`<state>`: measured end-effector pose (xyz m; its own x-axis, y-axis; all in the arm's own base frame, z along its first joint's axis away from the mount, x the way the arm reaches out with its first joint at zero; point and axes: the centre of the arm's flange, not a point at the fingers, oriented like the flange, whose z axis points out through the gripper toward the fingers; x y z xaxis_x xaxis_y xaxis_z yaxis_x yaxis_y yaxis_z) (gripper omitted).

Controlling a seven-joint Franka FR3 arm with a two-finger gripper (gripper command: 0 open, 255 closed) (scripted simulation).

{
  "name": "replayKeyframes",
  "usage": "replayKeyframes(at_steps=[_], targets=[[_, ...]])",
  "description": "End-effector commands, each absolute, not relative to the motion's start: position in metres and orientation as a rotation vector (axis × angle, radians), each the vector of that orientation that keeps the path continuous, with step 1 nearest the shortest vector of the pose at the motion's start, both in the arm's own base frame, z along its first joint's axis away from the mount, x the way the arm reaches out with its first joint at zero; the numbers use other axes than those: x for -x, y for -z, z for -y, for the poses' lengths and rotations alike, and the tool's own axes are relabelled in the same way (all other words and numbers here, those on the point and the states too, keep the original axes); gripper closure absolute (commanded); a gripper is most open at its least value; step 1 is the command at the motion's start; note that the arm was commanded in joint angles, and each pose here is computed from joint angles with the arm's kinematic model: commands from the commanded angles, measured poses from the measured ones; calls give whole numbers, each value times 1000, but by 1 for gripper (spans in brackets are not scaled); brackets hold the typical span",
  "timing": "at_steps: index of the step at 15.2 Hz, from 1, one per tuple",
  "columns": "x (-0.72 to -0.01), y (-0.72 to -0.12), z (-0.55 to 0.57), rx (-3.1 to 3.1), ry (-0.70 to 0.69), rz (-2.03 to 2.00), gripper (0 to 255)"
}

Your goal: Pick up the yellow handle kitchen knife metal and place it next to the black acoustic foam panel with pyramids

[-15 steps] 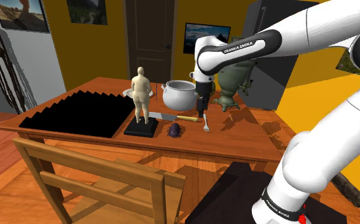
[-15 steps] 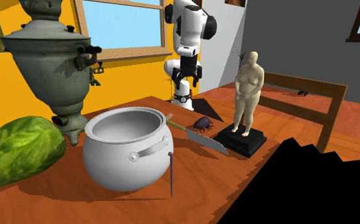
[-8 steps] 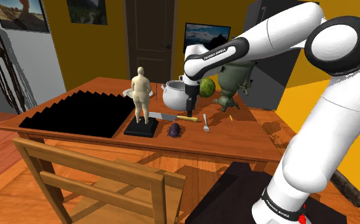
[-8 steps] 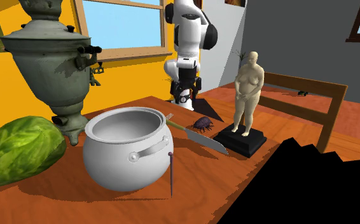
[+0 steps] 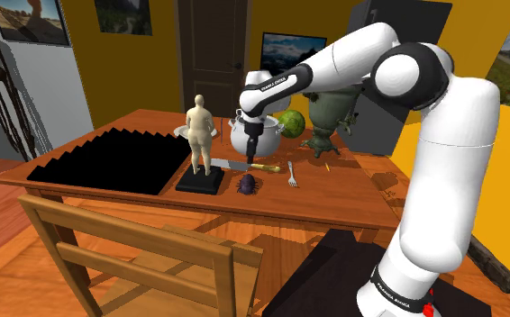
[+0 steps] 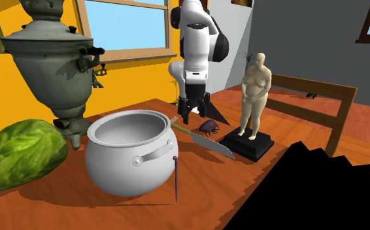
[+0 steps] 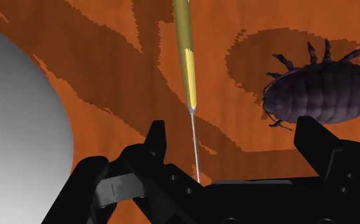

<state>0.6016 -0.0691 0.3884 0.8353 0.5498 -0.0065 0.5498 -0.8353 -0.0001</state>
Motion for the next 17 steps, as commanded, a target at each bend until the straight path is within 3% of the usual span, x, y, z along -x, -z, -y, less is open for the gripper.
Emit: replayKeyframes(at_steps=[1,10,17], targets=[[-626,-375,71,-2996,-16,-952,0],[-642,-330,70,-2987,-32,-985,0],[-642,-330,70,-2987,-32,-985,0]])
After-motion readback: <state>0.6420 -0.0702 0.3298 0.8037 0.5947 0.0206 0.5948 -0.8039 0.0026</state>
